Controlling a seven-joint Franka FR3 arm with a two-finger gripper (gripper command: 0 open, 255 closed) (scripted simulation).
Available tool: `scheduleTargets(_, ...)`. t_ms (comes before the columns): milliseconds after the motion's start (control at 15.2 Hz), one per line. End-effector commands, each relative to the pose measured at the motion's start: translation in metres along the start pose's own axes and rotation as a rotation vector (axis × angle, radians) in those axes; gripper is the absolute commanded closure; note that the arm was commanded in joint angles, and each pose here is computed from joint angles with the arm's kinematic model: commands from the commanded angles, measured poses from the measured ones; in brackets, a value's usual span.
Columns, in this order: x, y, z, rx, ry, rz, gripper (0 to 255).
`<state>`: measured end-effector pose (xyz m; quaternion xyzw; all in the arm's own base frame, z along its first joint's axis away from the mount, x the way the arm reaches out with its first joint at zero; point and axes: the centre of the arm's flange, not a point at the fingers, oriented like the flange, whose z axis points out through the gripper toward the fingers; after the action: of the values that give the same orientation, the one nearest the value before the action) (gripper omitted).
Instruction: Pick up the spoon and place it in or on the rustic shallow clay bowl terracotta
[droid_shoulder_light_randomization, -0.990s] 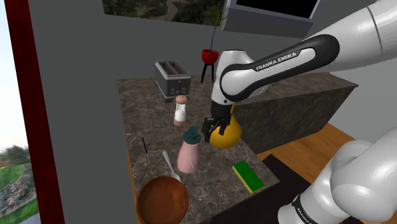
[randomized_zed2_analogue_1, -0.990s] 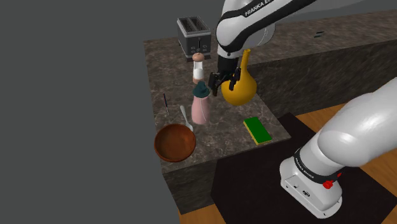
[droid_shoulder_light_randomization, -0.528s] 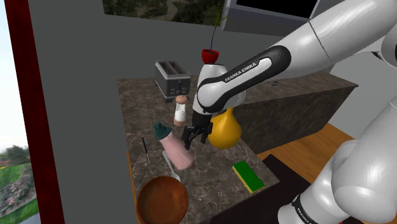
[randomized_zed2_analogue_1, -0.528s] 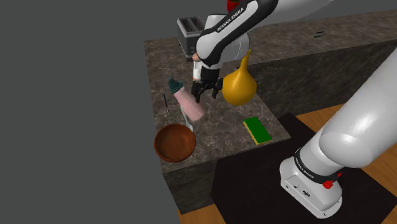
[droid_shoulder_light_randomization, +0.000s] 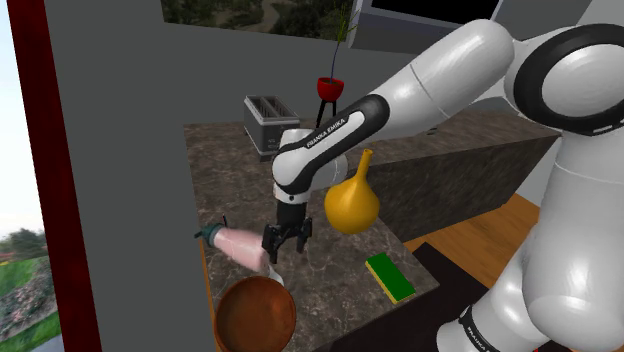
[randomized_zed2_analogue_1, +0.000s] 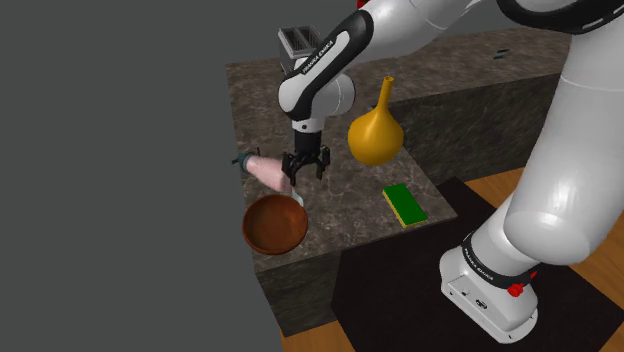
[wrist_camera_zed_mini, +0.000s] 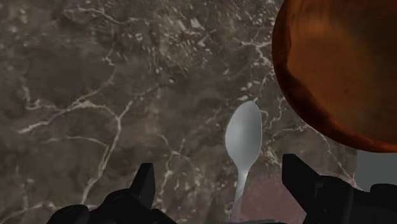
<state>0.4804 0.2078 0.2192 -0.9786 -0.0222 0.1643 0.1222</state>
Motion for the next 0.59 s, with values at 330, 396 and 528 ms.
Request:
scheduleTargets(330,0.038,-0.008,0.013,0.024,0.224,0.005,0)
scheduleTargets(396,0.039,-0.008,0.018,0.024,0.224,0.005,0)
scheduleTargets(528,0.040,-0.008,0.021,0.024,0.224,0.005,0)
